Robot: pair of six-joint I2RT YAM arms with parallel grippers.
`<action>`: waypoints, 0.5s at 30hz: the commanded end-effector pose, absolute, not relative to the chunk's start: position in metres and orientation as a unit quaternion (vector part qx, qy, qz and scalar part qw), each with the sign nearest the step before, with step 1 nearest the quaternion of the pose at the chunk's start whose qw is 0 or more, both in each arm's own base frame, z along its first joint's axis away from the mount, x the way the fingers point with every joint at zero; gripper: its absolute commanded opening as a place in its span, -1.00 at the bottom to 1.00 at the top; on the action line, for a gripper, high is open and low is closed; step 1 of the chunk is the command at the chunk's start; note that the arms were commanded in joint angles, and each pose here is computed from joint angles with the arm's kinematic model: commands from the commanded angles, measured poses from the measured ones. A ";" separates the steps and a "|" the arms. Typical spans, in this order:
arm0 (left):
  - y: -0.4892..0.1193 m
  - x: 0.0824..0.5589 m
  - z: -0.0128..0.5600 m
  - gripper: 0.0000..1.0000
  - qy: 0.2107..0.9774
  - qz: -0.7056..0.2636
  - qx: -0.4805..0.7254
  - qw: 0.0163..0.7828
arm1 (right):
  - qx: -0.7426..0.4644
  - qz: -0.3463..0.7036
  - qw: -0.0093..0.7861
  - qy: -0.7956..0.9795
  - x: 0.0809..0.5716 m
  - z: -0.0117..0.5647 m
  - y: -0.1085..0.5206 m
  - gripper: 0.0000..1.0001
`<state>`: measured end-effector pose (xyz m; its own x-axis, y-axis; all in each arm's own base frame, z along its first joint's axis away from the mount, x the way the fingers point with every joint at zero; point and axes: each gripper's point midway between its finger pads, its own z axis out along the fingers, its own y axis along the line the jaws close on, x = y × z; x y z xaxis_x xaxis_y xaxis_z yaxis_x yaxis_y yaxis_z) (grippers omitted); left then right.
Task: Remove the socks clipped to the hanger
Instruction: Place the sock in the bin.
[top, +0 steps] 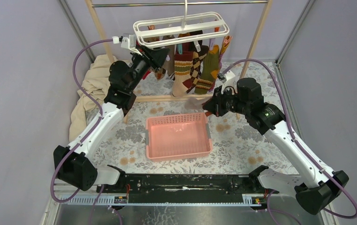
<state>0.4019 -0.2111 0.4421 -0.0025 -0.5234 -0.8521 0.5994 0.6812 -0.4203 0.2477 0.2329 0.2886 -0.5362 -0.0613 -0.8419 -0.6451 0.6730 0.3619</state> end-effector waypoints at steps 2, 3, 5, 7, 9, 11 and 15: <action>-0.203 0.401 0.452 -0.15 0.573 -0.391 0.032 0.720 | -0.233 0.370 0.406 0.803 0.232 0.286 0.237 -1.00; -0.204 0.400 0.452 -0.03 0.574 -0.392 0.034 0.718 | -0.235 0.372 0.399 0.804 0.231 0.283 0.239 -1.00; -0.204 0.399 0.448 0.20 0.579 -0.391 0.034 0.715 | -0.241 0.378 0.388 0.805 0.227 0.279 0.242 -1.00; -0.203 0.395 0.445 0.38 0.582 -0.393 0.034 0.711 | -0.245 0.380 0.381 0.807 0.223 0.276 0.246 -1.00; -0.203 0.392 0.438 0.47 0.589 -0.392 0.035 0.706 | -0.253 0.382 0.376 0.805 0.220 0.275 0.252 -1.00; -0.203 0.389 0.429 0.53 0.595 -0.392 0.036 0.700 | -0.262 0.381 0.375 0.803 0.216 0.276 0.260 -1.00; -0.202 0.381 0.420 0.61 0.603 -0.395 0.035 0.692 | -0.289 0.385 0.368 0.796 0.200 0.279 0.285 -1.00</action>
